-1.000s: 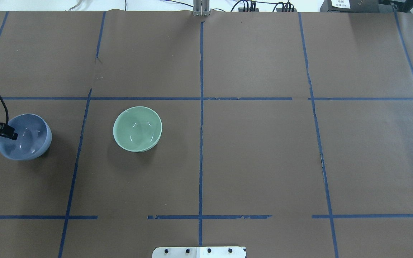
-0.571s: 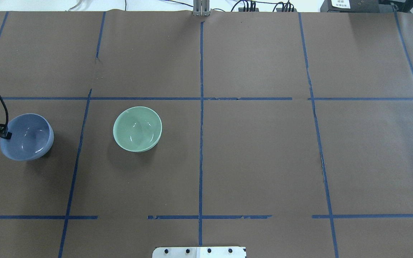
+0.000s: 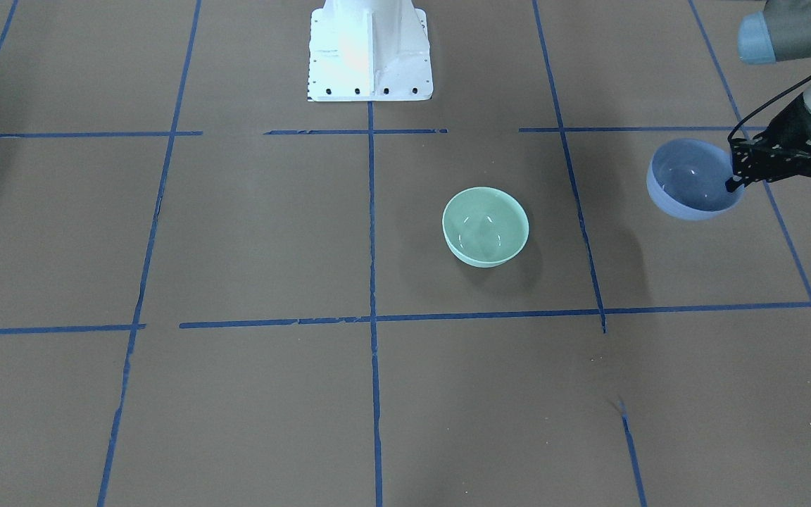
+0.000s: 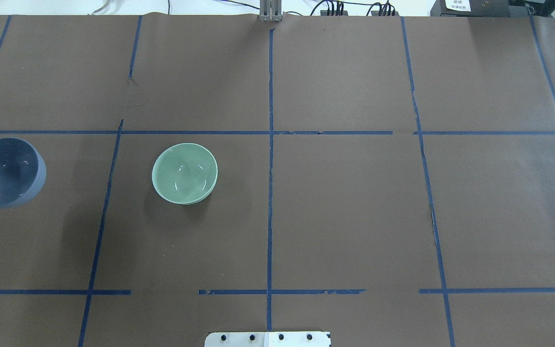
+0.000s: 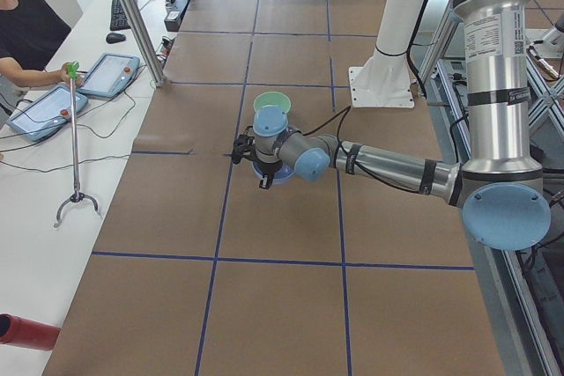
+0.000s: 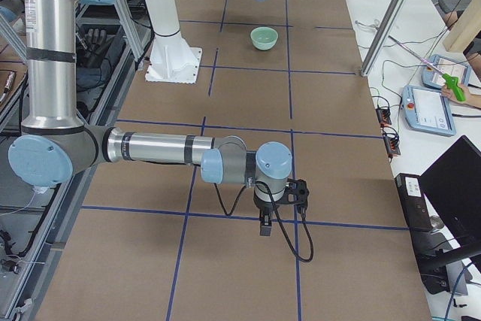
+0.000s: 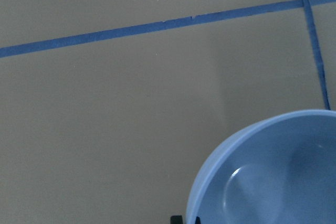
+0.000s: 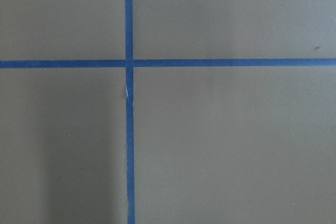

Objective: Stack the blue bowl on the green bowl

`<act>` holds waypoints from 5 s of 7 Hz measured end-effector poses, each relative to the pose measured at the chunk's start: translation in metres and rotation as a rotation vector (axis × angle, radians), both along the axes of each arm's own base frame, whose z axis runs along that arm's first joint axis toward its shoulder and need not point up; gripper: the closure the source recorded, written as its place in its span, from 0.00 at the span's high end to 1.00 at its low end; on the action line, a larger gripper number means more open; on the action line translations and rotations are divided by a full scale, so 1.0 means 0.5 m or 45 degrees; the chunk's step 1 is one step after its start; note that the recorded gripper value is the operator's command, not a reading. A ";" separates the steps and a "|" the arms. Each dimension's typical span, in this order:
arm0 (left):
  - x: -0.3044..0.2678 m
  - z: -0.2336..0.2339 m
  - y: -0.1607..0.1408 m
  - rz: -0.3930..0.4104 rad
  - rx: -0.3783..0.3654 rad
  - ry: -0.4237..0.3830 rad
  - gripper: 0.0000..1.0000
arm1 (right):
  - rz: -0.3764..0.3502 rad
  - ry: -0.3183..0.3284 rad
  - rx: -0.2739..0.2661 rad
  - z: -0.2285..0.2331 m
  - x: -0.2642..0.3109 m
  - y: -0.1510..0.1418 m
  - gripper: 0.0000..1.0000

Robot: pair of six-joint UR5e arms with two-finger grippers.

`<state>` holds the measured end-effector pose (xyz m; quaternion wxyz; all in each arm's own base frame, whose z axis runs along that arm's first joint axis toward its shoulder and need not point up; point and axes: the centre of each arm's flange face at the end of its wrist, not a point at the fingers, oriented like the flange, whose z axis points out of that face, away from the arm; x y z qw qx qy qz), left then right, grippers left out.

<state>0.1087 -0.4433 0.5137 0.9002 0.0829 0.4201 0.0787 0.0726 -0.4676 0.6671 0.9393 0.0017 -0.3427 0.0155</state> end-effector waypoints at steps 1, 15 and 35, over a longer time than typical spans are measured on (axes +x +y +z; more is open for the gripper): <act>-0.051 -0.052 -0.013 -0.019 -0.006 -0.029 0.00 | 0.000 0.000 0.000 0.000 0.000 0.000 1.00; 0.503 -0.399 -0.036 -0.092 -0.338 0.253 0.00 | 0.000 -0.001 0.001 0.000 0.000 0.000 1.00; -0.275 0.035 -0.112 0.018 0.042 -0.188 1.00 | 0.000 0.000 0.001 0.000 0.000 0.000 1.00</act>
